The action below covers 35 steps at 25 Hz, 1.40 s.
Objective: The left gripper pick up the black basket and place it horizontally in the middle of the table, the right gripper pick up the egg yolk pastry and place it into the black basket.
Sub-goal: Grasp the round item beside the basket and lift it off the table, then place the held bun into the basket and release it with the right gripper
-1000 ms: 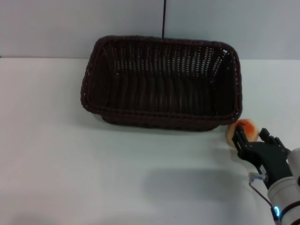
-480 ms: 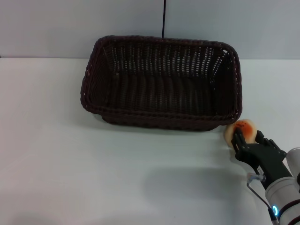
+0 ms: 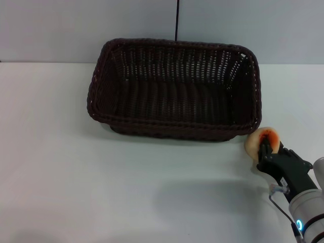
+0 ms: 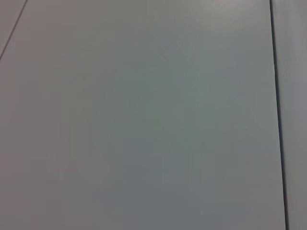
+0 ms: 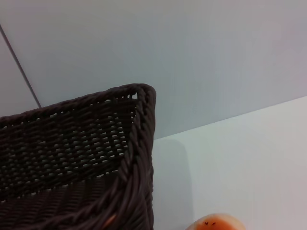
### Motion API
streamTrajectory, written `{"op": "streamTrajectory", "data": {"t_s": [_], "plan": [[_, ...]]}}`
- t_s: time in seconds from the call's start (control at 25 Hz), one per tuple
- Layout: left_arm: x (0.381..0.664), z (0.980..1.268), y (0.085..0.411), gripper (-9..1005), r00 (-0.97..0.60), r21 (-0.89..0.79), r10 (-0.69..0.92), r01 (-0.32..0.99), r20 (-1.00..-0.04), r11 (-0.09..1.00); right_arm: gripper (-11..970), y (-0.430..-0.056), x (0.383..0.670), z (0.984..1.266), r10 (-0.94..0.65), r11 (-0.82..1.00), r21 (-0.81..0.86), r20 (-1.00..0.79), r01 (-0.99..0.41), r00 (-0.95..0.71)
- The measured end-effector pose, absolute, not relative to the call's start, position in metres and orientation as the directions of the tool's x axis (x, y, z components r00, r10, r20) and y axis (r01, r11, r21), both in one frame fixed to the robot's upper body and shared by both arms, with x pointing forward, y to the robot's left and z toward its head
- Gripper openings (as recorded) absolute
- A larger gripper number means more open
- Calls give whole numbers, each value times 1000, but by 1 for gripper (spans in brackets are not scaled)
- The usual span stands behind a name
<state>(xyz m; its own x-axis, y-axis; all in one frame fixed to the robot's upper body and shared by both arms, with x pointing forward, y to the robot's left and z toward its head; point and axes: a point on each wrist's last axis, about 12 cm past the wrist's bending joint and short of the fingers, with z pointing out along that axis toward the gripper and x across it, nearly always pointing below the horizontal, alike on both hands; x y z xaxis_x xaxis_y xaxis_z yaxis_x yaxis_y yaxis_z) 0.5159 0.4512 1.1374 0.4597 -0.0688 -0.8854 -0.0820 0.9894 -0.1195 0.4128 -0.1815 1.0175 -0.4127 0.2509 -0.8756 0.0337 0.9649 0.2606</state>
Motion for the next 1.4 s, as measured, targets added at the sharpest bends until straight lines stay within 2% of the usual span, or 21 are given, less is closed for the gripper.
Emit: {"op": "streamTrajectory", "data": {"t_s": [0.32, 0.88, 1.16, 1.4], "plan": [[518, 1138, 451, 513, 464, -124, -73, -81, -883, 989, 209, -183, 414, 1018, 253, 966, 252, -880, 55, -403], [518, 1140, 454, 513, 471, -125, -68, -90, -879, 988, 103, -194, 418, 1034, 178, 976, 131, -939, 173, -294], [518, 1140, 454, 513, 472, -127, -68, -93, -879, 988, 54, -190, 420, 1063, 53, 977, 9, -978, 211, -201], [518, 1141, 455, 513, 472, -126, -68, -93, -879, 988, 52, -183, 424, 1083, 6, 983, -19, -991, 185, -131]]}}
